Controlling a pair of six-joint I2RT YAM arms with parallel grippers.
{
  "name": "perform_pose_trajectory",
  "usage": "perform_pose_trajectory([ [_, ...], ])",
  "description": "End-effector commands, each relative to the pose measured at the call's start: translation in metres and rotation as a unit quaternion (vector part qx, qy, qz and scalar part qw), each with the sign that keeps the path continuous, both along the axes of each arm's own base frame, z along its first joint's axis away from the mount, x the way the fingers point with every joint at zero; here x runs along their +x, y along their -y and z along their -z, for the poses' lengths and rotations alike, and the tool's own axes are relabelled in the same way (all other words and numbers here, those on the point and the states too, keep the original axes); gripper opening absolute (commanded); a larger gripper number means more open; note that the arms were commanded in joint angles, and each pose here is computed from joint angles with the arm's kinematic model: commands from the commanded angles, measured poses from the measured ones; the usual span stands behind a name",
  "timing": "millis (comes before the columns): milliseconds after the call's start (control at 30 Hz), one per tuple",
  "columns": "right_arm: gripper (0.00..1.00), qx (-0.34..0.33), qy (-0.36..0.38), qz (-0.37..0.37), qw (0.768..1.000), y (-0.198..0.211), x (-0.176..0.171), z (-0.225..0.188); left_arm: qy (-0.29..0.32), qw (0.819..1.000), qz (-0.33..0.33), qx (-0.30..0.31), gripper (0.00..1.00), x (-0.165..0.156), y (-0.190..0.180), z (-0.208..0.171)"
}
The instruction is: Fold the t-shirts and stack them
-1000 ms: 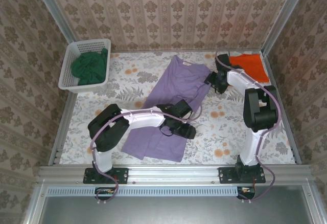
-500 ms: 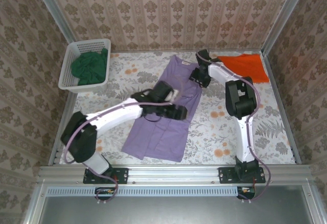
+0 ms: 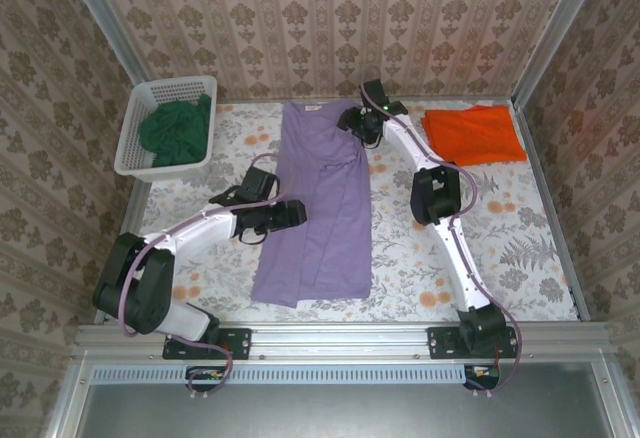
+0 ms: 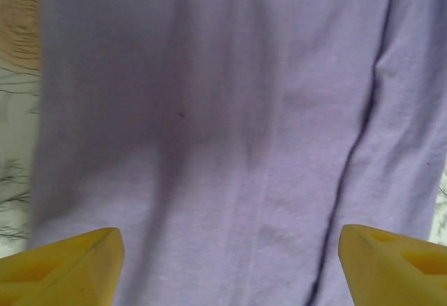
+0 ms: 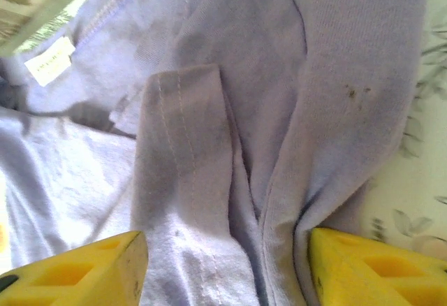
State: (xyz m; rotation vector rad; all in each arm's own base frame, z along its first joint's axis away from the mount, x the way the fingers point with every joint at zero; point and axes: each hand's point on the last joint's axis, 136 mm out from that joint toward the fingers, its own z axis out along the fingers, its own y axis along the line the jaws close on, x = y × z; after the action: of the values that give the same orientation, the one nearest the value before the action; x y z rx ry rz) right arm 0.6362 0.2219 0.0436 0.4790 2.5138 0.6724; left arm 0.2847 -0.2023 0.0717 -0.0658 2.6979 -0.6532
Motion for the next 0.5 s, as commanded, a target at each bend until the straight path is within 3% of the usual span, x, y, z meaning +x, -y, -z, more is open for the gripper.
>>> perform_pose_trajectory([
  [0, 0.68, 0.048, 0.014, -0.006, 0.999, -0.019, 0.009, 0.001, 0.038, 0.998, -0.039, -0.01, 0.82, 0.016, -0.009, -0.013],
  [100, 0.72, 0.05, 0.038, -0.008, 0.998, -0.018, 0.011, -0.039, 0.04, 0.998, -0.04, -0.006, 0.82, 0.017, -0.01, -0.016],
  [233, 0.77, -0.001, 0.066, -0.011, 0.998, 0.004, -0.009, -0.113, 0.048, 0.997, -0.057, 0.012, 0.84, 0.017, -0.022, -0.016],
  [367, 0.79, -0.057, 0.077, 0.004, 0.995, 0.04, -0.055, -0.168, 0.053, 0.996, -0.078, 0.009, 0.84, 0.023, -0.03, -0.018],
  [467, 0.8, -0.059, 0.079, 0.021, 0.995, 0.063, -0.11, -0.176, 0.06, 0.995, -0.078, -0.005, 0.85, 0.028, -0.026, -0.025],
])
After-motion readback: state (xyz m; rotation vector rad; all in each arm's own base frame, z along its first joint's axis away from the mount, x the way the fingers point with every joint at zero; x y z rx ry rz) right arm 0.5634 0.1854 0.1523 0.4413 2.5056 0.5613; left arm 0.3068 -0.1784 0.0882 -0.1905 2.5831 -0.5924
